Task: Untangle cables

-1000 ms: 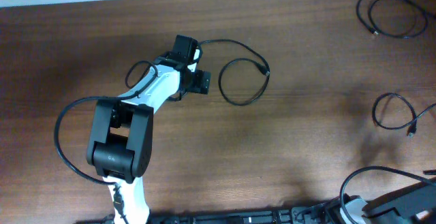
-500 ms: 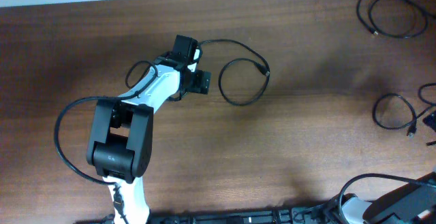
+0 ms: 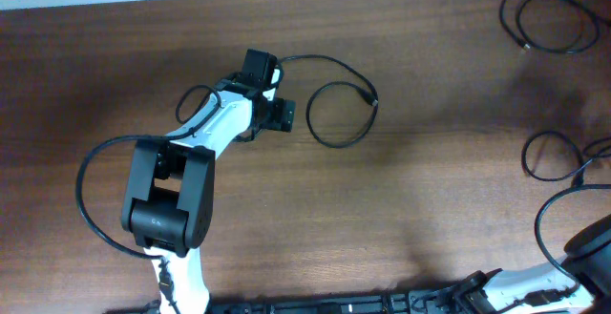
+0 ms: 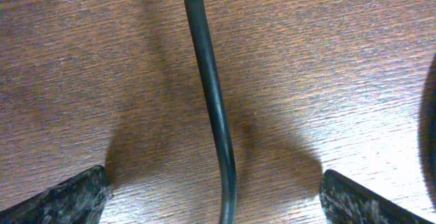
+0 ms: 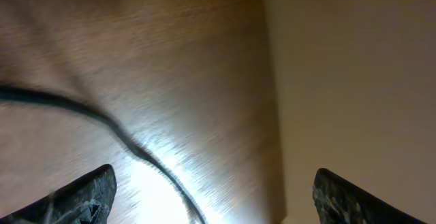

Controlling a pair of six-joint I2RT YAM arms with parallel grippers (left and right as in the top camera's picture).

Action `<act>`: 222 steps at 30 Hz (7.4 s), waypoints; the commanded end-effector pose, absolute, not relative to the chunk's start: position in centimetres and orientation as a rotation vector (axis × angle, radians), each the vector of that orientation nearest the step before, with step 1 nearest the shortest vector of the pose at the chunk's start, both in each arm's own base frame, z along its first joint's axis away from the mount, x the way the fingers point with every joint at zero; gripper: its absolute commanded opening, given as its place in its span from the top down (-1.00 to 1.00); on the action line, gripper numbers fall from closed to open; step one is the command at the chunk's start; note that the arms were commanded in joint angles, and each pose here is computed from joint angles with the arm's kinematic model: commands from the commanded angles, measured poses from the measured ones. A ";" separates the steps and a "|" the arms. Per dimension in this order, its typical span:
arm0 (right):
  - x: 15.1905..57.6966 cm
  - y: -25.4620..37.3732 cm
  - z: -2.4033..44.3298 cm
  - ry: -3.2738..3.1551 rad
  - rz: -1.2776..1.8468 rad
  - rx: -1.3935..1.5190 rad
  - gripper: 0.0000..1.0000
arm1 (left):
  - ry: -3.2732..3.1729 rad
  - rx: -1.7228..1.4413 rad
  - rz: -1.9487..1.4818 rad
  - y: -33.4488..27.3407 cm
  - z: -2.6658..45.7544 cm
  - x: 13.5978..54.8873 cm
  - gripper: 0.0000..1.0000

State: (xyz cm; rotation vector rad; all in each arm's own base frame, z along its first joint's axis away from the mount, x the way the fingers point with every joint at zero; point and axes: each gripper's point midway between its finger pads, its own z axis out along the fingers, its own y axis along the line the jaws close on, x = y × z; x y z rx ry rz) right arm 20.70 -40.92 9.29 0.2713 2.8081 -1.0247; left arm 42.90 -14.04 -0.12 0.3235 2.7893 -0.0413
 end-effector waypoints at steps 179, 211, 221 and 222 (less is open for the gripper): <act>24.6 -1.3 15.8 1.639 -0.032 0.010 -0.97 | 2.697 -0.173 -0.425 2.8 19.9 47.6 -0.98; 24.5 -2.7 15.6 1.642 -0.053 0.115 -0.97 | 2.705 -0.162 -0.382 2.7 19.8 47.6 -0.98; 24.5 -2.7 15.6 1.642 -0.053 0.115 -0.97 | 2.459 0.088 -0.173 -4.0 30.7 45.1 -0.97; 24.5 -2.7 15.6 1.642 -0.053 0.115 -0.97 | 2.436 0.107 -0.180 -4.6 31.7 44.6 -0.97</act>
